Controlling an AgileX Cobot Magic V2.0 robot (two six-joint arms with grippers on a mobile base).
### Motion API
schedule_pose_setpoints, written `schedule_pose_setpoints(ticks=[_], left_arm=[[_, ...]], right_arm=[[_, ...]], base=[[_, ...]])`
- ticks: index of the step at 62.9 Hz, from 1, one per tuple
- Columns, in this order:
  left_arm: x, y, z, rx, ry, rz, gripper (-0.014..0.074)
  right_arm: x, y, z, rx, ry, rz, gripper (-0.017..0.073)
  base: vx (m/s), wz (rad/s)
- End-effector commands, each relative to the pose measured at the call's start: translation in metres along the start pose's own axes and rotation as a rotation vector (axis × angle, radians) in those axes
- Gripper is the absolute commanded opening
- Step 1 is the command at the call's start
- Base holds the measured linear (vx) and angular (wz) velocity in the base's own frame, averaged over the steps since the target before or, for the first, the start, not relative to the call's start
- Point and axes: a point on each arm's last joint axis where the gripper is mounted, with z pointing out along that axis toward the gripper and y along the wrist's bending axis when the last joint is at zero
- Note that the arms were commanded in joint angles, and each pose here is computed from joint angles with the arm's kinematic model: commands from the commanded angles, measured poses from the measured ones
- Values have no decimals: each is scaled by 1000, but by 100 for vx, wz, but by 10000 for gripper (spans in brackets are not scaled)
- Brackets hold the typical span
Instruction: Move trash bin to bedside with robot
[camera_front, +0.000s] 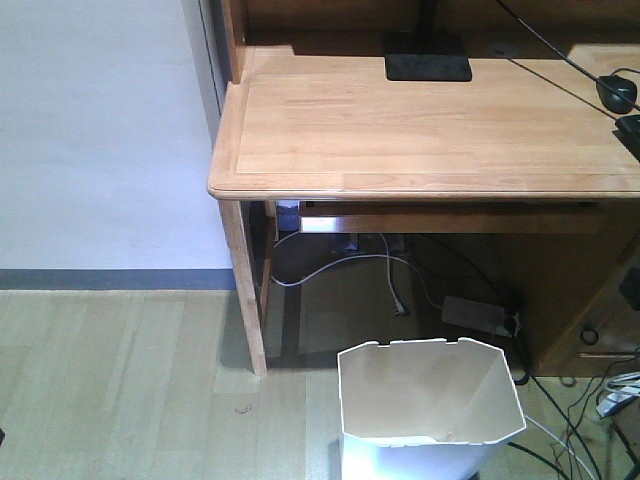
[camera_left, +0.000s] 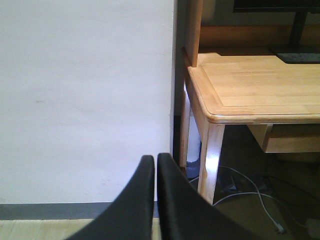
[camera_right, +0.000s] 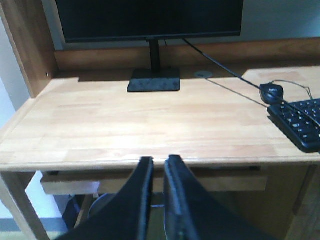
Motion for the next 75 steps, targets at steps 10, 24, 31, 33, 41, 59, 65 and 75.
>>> schedule_pose_setpoints(ticks=[10, 24, 31, 33, 41, 59, 65, 75], left_arm=[[-1, 0, 0, 4, -65, -7, -6], [-1, 0, 0, 4, -65, -7, -6], [-1, 0, 0, 4, -65, -7, -6], [-1, 0, 0, 4, -65, -7, -6], [-1, 0, 0, 4, -65, -7, -6], [-1, 0, 0, 4, -65, -7, -6], [-1, 0, 0, 4, -65, -7, -6], [-1, 0, 0, 4, -65, -7, -6]], right_arm=[[-15, 0, -1, 0, -69, -27, 338], [-15, 0, -1, 0, -73, -27, 494], [-16, 0, -1, -1, -83, -22, 497], [-16, 0, -1, -1, -84, -22, 497], [-16, 0, -1, -1, -83, -22, 497], [-16, 1, -1, -7, -82, 39, 497], [-15, 1, 3, -6, -48, 31, 497], [-18, 1, 17, -4, 93, 43, 497]], base=[[0, 0], [0, 0], [0, 0], [0, 0], [0, 0], [0, 0], [0, 0], [0, 0]])
